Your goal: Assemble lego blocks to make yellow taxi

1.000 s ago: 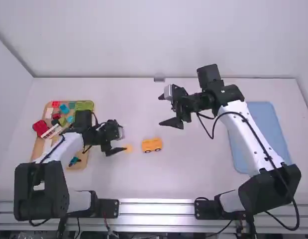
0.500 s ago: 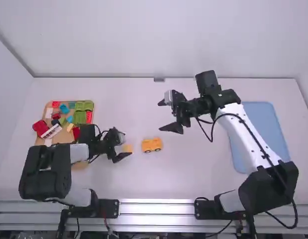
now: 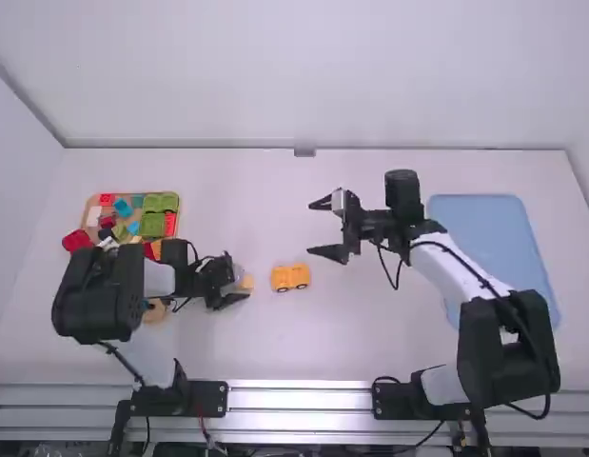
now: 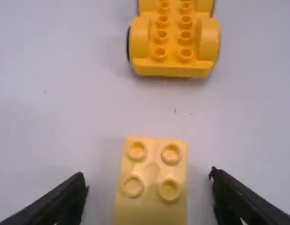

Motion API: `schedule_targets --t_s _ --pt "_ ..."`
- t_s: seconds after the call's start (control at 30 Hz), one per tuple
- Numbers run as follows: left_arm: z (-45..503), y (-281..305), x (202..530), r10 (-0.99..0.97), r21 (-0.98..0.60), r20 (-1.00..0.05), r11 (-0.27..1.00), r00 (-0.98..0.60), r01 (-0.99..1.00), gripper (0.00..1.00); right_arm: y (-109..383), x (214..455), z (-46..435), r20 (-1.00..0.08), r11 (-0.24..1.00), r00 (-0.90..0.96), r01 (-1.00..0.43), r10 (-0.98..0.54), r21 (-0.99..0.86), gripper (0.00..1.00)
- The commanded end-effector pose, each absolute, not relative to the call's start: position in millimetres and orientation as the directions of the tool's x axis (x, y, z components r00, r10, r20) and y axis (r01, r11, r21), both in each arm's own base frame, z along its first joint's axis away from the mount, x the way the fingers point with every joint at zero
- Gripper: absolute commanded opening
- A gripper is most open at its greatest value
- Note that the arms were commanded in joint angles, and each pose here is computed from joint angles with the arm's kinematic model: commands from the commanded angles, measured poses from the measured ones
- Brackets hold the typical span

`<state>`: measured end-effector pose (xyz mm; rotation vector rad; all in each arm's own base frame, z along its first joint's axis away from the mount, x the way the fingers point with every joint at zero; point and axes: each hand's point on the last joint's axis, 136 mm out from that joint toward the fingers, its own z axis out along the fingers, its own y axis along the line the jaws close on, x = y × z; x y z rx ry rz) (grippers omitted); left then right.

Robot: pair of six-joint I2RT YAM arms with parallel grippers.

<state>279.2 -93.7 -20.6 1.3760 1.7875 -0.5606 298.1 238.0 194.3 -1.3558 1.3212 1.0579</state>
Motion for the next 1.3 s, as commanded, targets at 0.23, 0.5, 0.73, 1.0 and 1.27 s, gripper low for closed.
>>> schedule_targets --t_s 0.23,0.5,0.73,1.0,1.27 --pt "-26 -96 279 0.581 0.141 -0.812 0.278 -0.050 0.950 0.43 232 295 180 -0.984 0.066 -0.040 -0.997 -0.175 0.029 0.98" --pt "-25 -94 284 0.589 0.154 -0.807 0.278 -0.042 0.948 0.27 224 301 155 -0.961 0.143 -0.089 -0.988 -0.262 0.053 0.98" --pt "-9 -100 285 0.545 0.165 -0.838 0.272 -0.011 0.948 0.23 234 291 107 -0.932 0.092 -0.121 -0.991 -0.340 0.095 0.98" --pt "52 -119 278 0.377 0.211 -0.919 0.229 0.113 0.950 0.21 246 274 57 -0.933 -0.068 0.027 -0.998 -0.359 -0.003 0.98" --pt "57 -140 278 0.377 0.137 -0.925 0.208 0.050 0.968 0.17 260 275 15 -0.928 -0.096 0.036 -0.995 -0.371 0.000 0.98"
